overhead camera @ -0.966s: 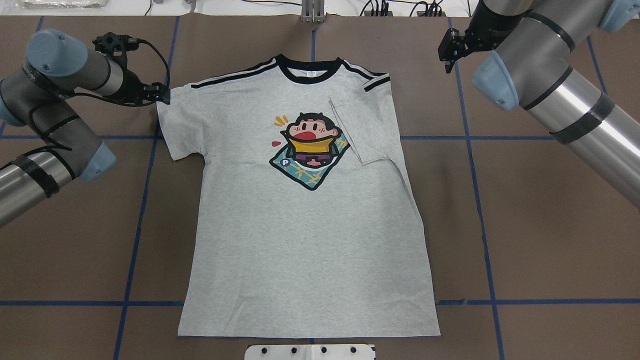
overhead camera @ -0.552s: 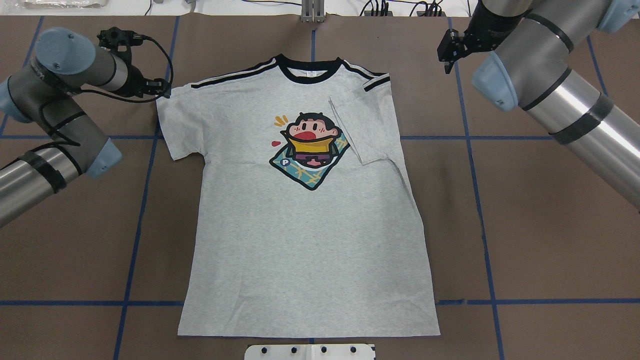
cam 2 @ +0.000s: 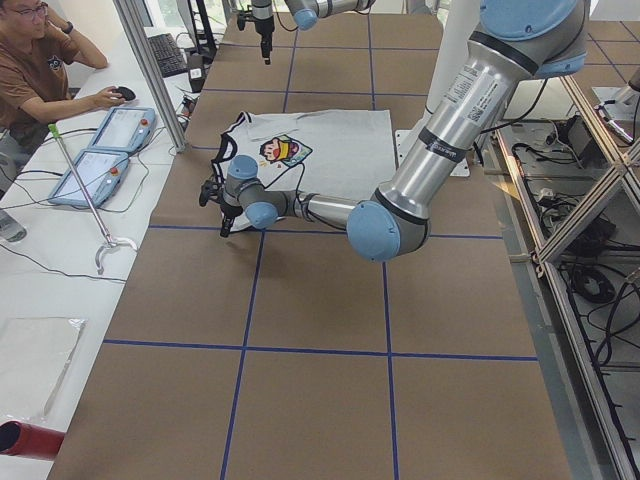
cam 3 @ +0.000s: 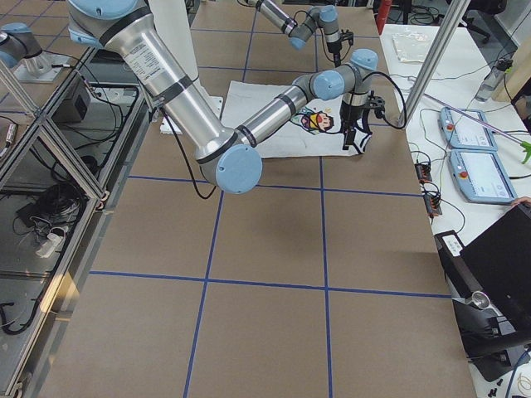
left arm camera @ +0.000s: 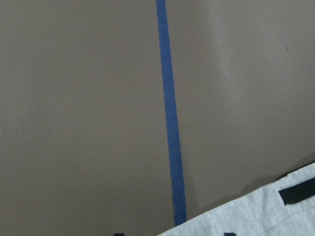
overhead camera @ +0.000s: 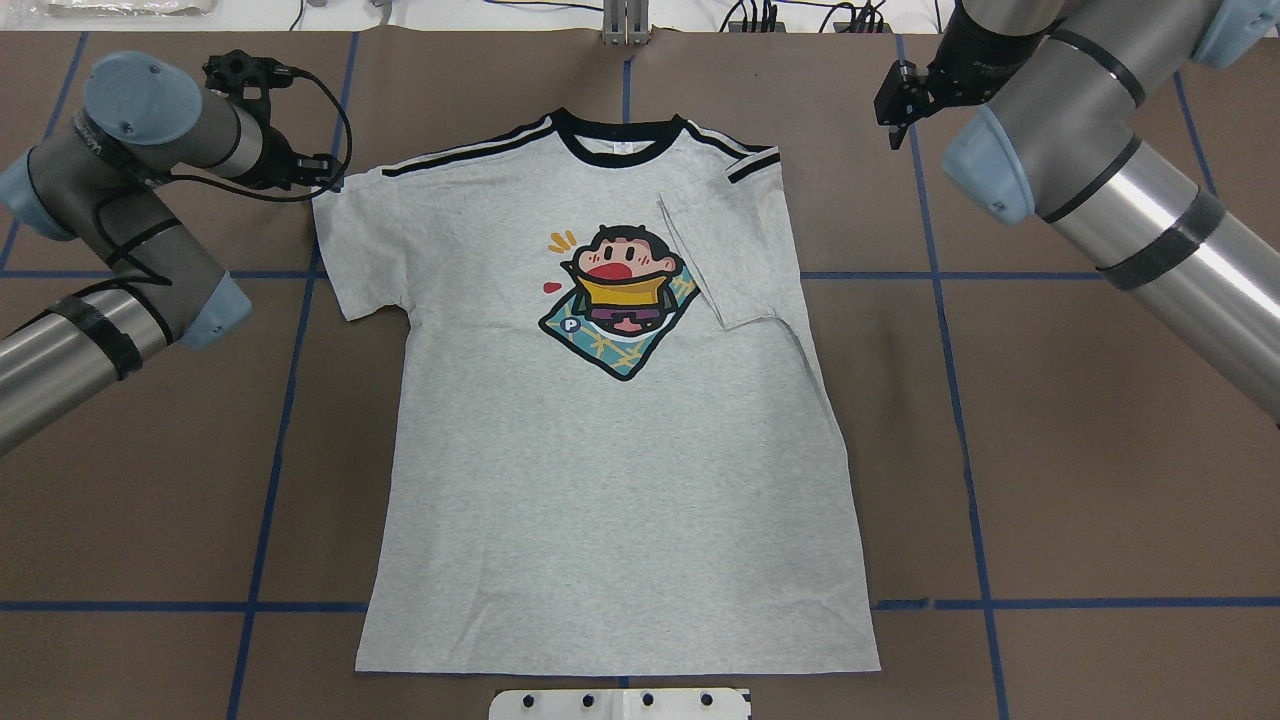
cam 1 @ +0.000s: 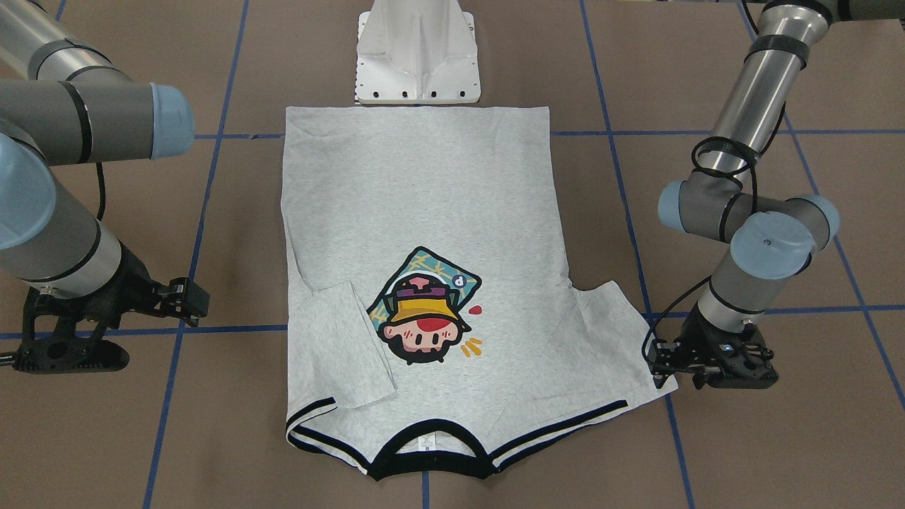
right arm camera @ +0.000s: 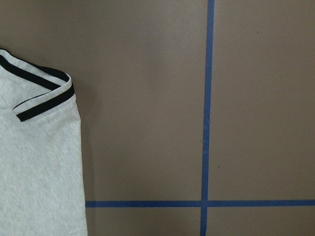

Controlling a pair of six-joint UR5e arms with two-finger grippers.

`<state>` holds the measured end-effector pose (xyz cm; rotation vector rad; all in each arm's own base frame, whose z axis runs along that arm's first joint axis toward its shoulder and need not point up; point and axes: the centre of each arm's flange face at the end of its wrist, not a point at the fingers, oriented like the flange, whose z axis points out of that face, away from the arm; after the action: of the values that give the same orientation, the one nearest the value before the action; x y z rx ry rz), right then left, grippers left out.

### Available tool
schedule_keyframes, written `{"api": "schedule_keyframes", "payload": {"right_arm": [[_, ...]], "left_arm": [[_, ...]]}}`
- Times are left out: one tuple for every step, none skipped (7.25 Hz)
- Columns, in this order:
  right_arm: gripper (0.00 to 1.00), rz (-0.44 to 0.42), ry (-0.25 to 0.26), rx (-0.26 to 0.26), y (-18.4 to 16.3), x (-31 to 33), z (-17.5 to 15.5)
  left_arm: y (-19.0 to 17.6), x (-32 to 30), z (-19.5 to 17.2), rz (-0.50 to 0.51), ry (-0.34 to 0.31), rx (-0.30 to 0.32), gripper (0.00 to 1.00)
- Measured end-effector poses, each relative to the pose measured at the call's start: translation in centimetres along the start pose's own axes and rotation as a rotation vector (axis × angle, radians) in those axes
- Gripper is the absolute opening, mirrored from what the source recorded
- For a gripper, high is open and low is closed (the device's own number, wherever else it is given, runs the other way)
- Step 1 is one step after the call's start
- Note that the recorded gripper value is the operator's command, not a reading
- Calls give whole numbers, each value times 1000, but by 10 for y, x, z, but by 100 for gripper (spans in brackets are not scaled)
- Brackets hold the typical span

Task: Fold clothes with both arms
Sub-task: 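Position the left gripper above the sleeve nearest it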

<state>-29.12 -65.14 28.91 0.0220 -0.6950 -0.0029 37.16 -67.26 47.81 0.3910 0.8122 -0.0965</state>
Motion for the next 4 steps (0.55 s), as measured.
{"api": "schedule_keyframes", "payload": {"right_arm": [[99,1,0,0,0,0,0],[99,1,1,0,0,0,0],[99,1,1,0,0,0,0],[99,1,1,0,0,0,0]], "left_arm": [[0,0,0,1,0,-1,61],[1,0,1,0,-1,-3,60],[1,0,2,1,-1,-4,60],[2,0,3,2,-1,-6,60]]}}
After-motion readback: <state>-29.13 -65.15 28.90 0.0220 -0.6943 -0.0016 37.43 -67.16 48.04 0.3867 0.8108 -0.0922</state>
